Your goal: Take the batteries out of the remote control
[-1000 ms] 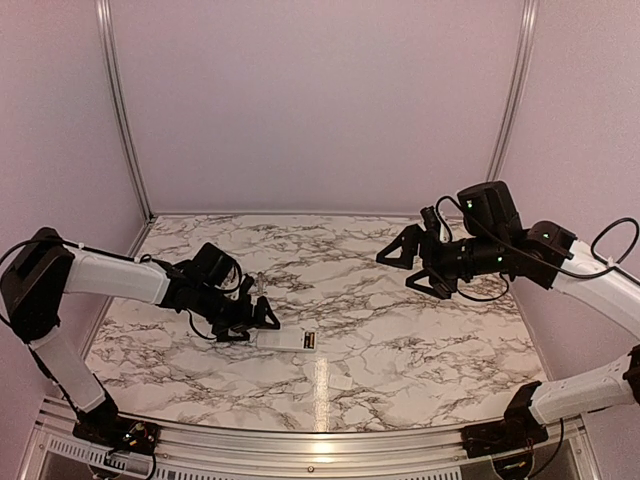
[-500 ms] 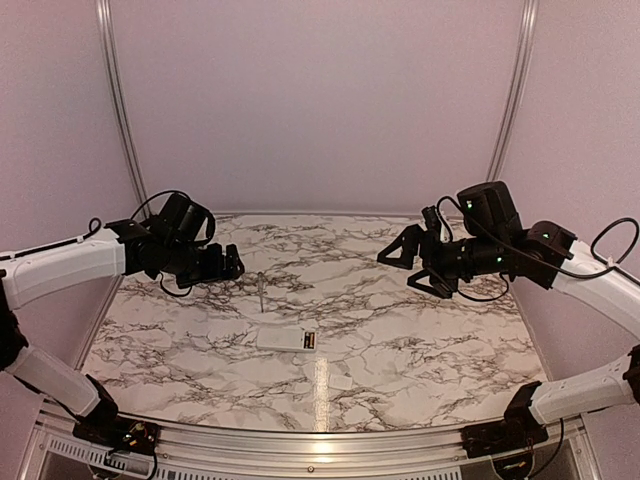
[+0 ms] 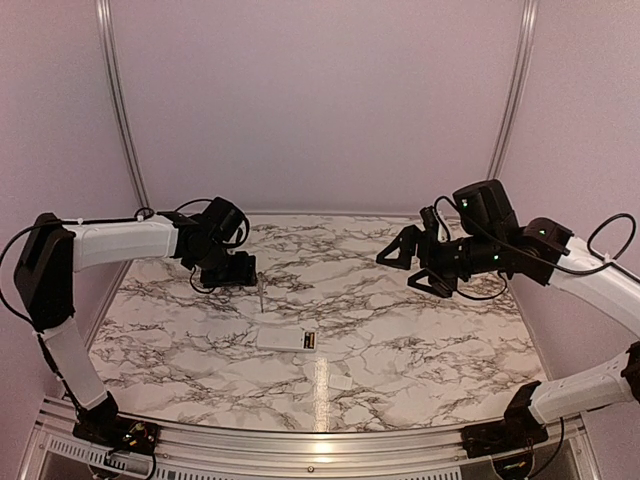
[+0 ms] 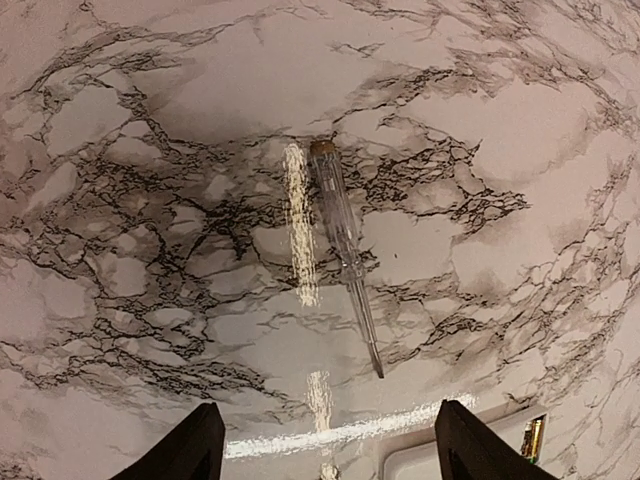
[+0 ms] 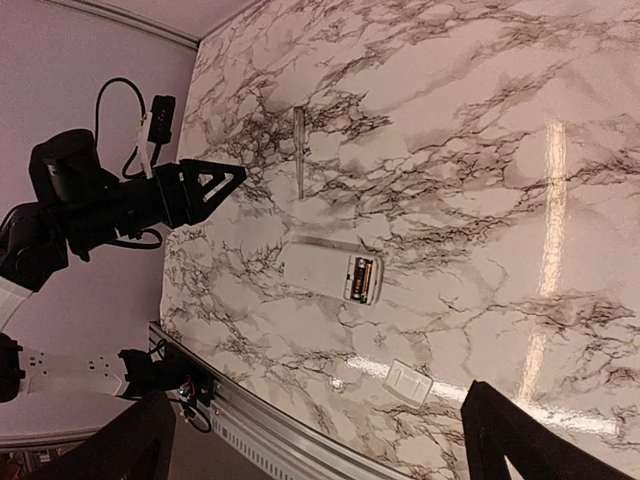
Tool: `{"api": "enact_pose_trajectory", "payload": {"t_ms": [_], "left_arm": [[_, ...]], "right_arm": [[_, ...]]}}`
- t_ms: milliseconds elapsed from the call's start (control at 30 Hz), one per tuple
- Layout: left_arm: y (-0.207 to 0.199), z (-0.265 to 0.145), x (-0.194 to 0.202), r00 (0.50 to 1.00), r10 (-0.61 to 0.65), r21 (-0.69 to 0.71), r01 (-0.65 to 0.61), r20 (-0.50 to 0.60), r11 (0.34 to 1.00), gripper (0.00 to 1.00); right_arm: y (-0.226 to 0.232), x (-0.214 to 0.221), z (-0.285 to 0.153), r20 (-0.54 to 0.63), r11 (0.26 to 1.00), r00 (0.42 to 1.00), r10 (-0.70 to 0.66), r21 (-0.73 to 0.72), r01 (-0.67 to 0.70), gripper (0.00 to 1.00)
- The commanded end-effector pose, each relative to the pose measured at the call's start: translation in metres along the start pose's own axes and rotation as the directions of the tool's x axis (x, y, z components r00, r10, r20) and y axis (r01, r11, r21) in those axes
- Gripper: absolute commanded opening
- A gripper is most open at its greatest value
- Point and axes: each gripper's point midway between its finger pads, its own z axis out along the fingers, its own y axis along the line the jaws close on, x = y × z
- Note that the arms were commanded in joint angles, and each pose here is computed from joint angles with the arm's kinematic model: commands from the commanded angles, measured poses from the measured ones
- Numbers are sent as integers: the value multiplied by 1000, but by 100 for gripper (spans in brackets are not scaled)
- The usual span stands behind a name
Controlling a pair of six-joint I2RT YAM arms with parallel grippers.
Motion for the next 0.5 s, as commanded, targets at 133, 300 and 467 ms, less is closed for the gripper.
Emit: {"api": "enact_pose_trajectory", "payload": {"t_ms": [133,300,467], "left_arm": [[-11,43,1,996,5,-48,-10,-94,999,70],[-15,63,7,991,16,-86,-27,-130,996,65],[-15,79,12,988,27,-104,-42,-150,994,56]], "right_arm": [[5,-7,-7,25,1000,1000,-9,17,8,98],[0,-6,-4,21,1000,1000,-5,31,5,98],[-3,-8,2,9,999,1000,-9,42,8,99]]}}
